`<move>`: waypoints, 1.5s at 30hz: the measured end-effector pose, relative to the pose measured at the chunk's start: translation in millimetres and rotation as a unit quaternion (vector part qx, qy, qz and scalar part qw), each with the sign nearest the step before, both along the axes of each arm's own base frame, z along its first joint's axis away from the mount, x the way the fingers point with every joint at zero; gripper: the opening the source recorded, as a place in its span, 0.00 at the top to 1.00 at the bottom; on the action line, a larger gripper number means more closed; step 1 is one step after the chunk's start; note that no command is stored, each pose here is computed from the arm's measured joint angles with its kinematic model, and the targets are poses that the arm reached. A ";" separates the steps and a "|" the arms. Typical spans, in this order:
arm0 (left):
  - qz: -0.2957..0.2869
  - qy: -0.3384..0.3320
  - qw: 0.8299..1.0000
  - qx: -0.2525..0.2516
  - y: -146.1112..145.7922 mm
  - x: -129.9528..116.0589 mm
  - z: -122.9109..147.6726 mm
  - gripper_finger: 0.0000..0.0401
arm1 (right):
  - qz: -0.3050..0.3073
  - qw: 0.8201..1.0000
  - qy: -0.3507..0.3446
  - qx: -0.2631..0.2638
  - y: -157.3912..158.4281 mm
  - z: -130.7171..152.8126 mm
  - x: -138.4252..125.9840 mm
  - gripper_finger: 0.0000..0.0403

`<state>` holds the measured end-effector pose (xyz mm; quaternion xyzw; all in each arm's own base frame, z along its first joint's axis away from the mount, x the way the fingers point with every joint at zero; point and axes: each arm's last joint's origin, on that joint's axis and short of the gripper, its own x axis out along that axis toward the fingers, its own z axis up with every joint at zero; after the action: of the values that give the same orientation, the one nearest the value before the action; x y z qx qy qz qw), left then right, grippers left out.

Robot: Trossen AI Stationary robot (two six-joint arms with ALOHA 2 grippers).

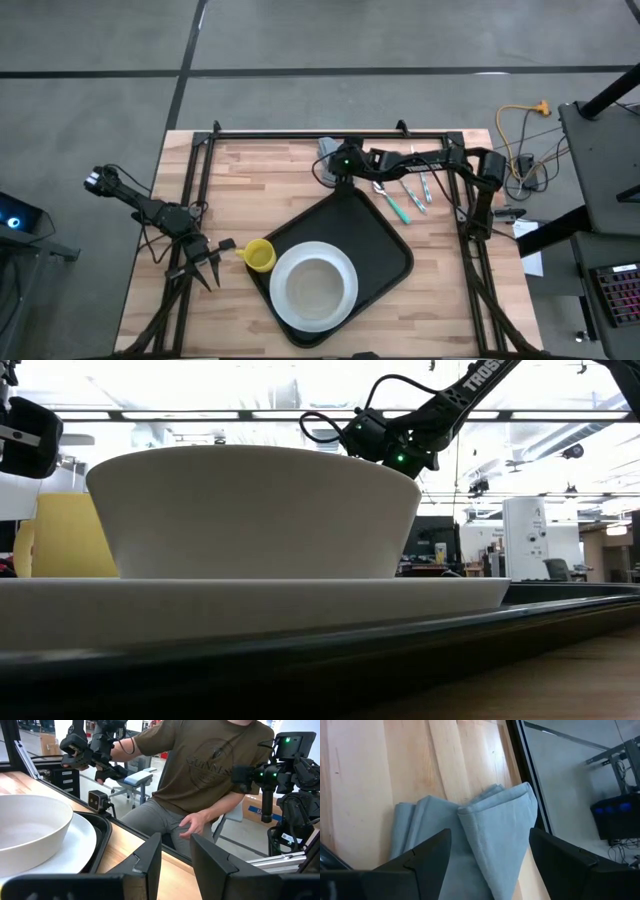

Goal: Set up tray
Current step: Put the gray napkin on the black tray to the right of the white plate

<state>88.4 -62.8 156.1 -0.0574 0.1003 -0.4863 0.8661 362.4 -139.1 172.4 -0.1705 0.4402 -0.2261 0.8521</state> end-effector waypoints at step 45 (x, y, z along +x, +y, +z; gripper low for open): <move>-0.001 0.004 1.000 0.002 -0.1 0.0 -0.9 0.78 | -0.049 0.995 0.082 0.016 -24.4 -45.3 38.8 0.36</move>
<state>88.5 -62.9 155.3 -0.0576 0.1050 -0.4863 0.8655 401.3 -163.6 127.1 -0.1536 0.5202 -0.2457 0.8034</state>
